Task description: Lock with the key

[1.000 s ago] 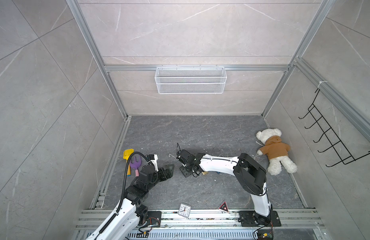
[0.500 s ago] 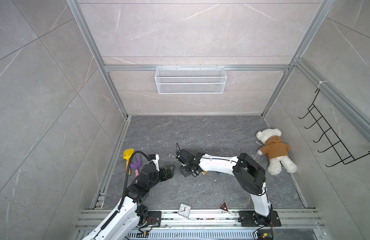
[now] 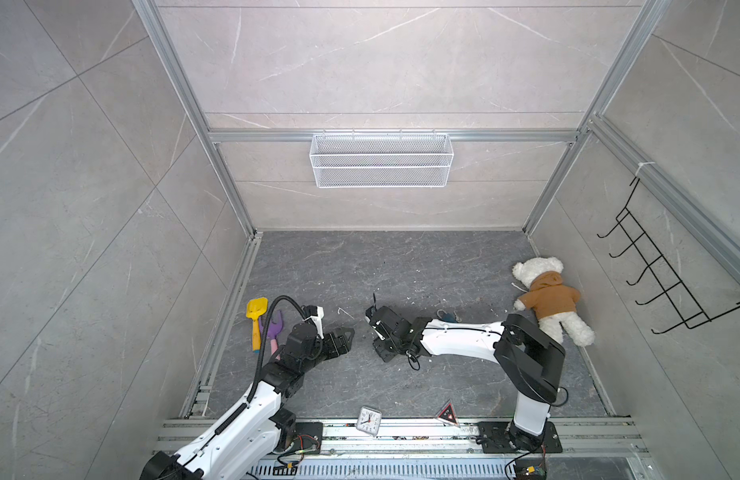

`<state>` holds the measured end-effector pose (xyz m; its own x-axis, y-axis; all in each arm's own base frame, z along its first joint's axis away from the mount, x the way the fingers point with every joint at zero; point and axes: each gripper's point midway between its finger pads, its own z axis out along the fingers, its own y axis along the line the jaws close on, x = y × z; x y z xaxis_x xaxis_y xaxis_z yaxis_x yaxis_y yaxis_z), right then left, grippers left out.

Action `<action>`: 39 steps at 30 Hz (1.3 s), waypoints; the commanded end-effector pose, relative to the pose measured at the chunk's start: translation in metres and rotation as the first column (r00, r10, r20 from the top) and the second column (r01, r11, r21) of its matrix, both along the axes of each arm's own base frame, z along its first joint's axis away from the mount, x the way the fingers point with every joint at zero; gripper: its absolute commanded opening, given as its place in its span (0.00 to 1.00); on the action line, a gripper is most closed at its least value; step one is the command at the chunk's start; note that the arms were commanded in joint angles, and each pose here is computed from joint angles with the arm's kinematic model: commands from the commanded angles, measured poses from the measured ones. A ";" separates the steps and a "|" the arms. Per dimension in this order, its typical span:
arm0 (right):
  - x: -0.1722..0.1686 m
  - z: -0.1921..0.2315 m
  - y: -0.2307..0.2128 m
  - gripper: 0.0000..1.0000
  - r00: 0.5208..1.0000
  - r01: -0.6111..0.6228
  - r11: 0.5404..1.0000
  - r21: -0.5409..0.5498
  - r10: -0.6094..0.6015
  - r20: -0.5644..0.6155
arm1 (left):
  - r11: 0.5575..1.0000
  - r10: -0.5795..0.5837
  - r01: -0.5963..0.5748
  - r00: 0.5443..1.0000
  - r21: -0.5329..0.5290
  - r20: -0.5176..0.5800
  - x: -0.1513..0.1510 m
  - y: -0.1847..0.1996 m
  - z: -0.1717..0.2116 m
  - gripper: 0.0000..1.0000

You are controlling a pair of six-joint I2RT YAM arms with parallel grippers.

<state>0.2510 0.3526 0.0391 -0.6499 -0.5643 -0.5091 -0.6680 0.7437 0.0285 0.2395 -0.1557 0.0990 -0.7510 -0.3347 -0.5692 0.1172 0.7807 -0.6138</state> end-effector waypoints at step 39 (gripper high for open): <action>-0.022 0.062 0.018 0.27 0.982 -0.173 0.963 0.207 0.154 0.106 | 0.938 -0.271 0.261 0.963 -0.230 -0.012 0.037 -0.084 0.014 0.67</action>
<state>0.2336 0.3656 0.0880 -0.5325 -0.5373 -0.6540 -0.7673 0.6327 0.1048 0.2690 -0.2248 0.0922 -0.8641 -0.2465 -0.4388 0.2065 0.6215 -0.7557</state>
